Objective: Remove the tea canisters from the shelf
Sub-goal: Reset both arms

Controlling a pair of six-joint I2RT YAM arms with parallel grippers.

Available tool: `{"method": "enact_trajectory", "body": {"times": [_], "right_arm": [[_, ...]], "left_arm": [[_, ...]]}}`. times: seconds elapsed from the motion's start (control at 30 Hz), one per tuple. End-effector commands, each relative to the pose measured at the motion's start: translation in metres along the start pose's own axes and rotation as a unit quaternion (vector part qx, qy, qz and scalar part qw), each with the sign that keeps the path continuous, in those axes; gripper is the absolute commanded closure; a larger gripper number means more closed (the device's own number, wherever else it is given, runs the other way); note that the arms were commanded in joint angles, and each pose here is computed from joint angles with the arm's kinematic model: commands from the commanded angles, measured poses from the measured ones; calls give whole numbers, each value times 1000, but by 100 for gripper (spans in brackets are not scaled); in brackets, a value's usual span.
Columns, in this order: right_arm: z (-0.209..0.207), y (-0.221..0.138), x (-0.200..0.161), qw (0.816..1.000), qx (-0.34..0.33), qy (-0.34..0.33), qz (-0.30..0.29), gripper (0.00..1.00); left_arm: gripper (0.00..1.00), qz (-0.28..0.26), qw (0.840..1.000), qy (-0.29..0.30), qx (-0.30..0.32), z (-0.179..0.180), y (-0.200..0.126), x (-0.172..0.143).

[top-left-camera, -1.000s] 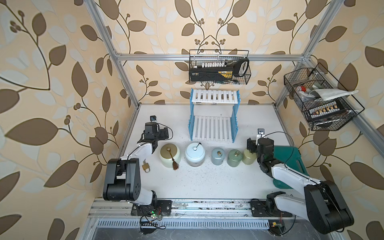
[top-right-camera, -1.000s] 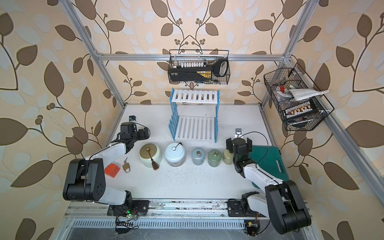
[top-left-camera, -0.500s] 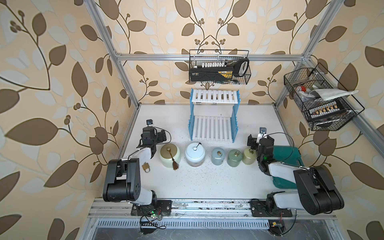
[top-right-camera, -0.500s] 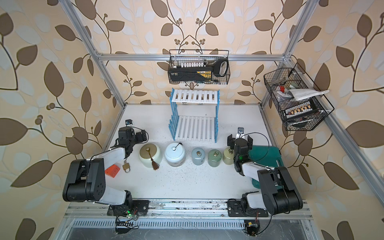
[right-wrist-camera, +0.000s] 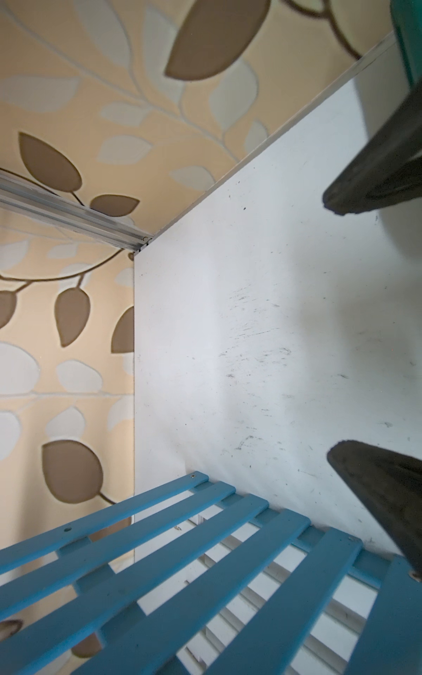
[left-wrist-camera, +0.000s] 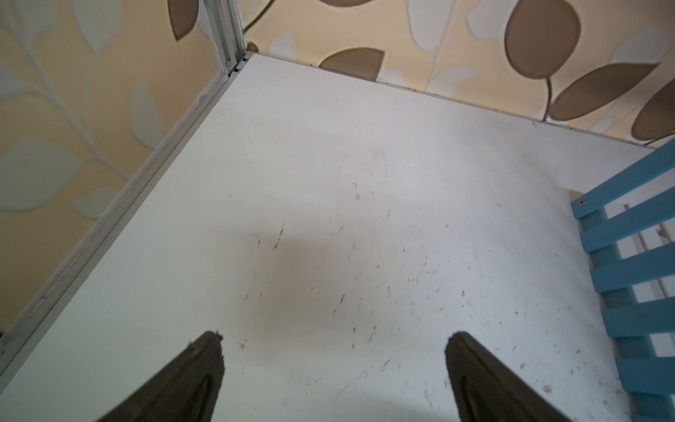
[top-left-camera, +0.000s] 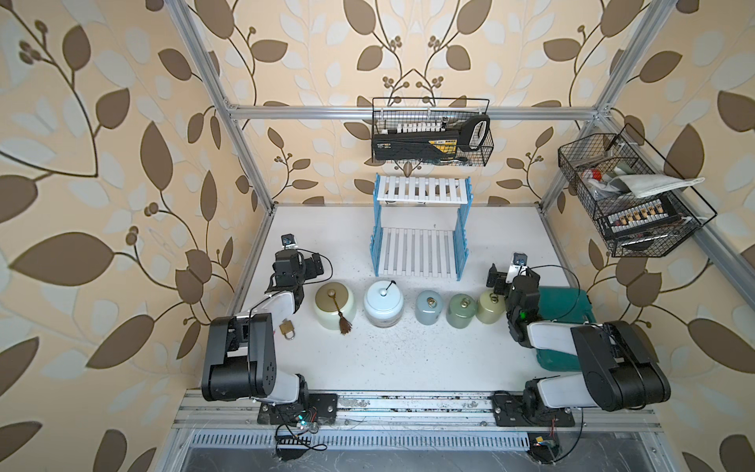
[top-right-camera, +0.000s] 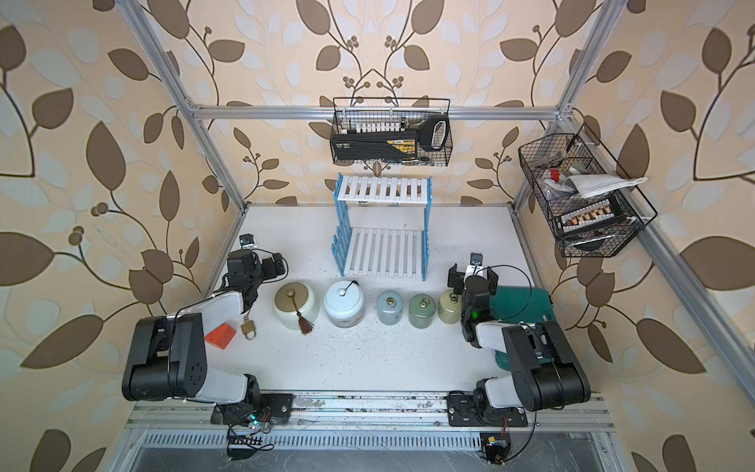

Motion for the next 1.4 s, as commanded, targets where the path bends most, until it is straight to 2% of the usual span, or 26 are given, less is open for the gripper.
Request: {"method": "enact_trajectory", "body": {"times": [0.0, 0.17, 0.27, 0.9, 1.1, 1.2, 1.37], "right_arm": [[-1, -1, -4, 1000, 7, 4, 2, 1], [-1, -2, -5, 1000, 9, 3, 1, 1], [-1, -1, -5, 1000, 9, 3, 2, 1], [-4, -12, -2, 1000, 16, 9, -19, 1], [1, 4, -16, 1000, 24, -5, -7, 1], [2, 15, -12, 999, 21, -4, 40, 1], [0, 16, -12, 999, 23, 2, 40, 1]], "left_arm": [[6, -38, 999, 10, -30, -2, -7, 10], [5, -34, 998, 16, -41, -4, -6, 11], [1, -34, 998, 16, -48, -4, -7, 10], [1, -39, 994, 44, -95, -2, -16, 6], [1, -34, 994, 37, -93, 6, -20, 2], [1, -37, 994, 36, -94, 7, -22, 0], [1, -39, 994, 37, -96, 7, -23, 1]]}}
Point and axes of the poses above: each gripper's point midway between its finger pads, its own y axis out along the fingers, its own z axis along the line the jaws close on, x = y × z, the point moved 10 cm from there along -y, back along the fingers, and after that the axes turned 6 degrees about y, right-handed, at the moved point
